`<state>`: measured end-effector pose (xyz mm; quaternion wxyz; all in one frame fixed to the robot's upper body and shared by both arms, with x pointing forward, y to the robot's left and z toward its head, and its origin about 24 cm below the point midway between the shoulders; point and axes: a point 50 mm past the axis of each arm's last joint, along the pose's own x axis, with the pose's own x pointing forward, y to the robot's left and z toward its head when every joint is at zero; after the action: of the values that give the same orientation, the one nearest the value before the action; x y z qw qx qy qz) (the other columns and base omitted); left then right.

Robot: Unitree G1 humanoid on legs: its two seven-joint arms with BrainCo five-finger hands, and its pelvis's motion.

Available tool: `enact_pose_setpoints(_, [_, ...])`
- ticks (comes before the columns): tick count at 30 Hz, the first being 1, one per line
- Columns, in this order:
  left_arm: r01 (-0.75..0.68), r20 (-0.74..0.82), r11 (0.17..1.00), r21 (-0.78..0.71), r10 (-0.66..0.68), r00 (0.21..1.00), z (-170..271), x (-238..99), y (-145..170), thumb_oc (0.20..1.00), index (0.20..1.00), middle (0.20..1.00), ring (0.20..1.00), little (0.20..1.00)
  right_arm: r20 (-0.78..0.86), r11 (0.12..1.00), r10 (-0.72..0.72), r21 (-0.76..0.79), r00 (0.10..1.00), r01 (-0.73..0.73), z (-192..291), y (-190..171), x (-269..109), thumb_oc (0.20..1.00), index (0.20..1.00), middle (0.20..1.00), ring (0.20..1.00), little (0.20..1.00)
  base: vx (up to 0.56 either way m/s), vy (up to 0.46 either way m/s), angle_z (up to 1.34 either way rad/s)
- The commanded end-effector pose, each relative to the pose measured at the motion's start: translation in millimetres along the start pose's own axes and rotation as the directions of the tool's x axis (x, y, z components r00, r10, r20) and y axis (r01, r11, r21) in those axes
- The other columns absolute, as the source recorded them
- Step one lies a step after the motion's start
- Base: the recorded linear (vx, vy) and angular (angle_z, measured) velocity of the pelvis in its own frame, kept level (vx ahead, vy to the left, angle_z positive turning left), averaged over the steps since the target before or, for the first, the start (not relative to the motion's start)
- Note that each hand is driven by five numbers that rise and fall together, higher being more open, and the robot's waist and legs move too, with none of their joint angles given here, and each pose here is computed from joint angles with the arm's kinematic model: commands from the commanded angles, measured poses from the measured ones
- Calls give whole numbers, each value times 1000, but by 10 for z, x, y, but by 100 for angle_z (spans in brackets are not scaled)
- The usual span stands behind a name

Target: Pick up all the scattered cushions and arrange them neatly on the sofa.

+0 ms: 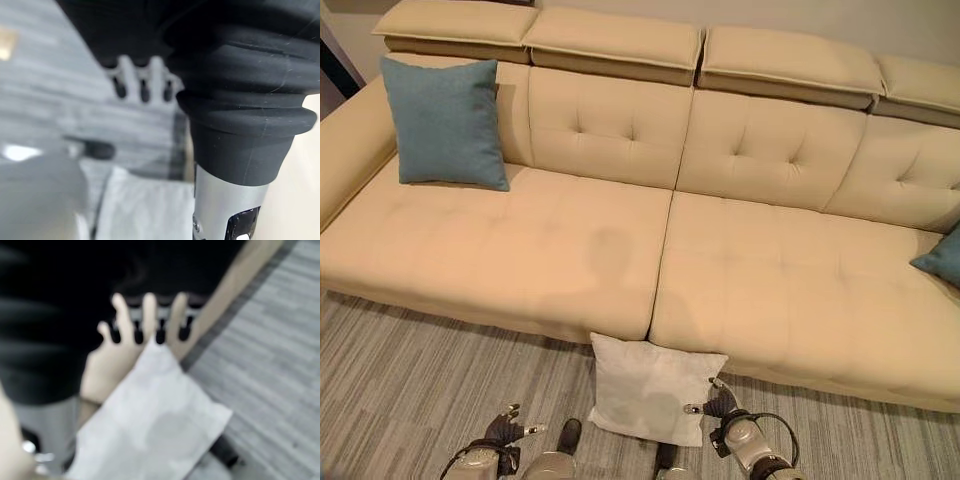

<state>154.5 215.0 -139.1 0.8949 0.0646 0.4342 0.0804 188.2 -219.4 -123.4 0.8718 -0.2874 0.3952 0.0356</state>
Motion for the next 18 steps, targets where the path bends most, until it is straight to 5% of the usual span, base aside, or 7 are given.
enact_pose_setpoints(1, [-32, 164, 999, -18, 35, 986, 533, 107, 52, 1000, 1000, 1000, 1000, 1000, 124, 998, -50, 30, 991, 47, 332, -98, 55, 1000, 1000, 1000, 1000, 1000, -67, 40, -5])
enact_pose_setpoints(10, [5, 170, 1000, -25, -1, 985, 524, 93, -58, 1000, 1000, 1000, 1000, 1000, 128, 999, -48, 7, 991, 48, 389, -105, 74, 1000, 1000, 1000, 1000, 1000, -45, 141, -23])
enact_pose_setpoints(18, [-54, 112, 999, -3, 54, 992, 349, 82, 147, 1000, 1000, 1000, 1000, 1000, 147, 1000, -10, 5, 989, 9, 451, 15, 68, 1000, 1000, 1000, 1000, 1000, -64, 88, -40])
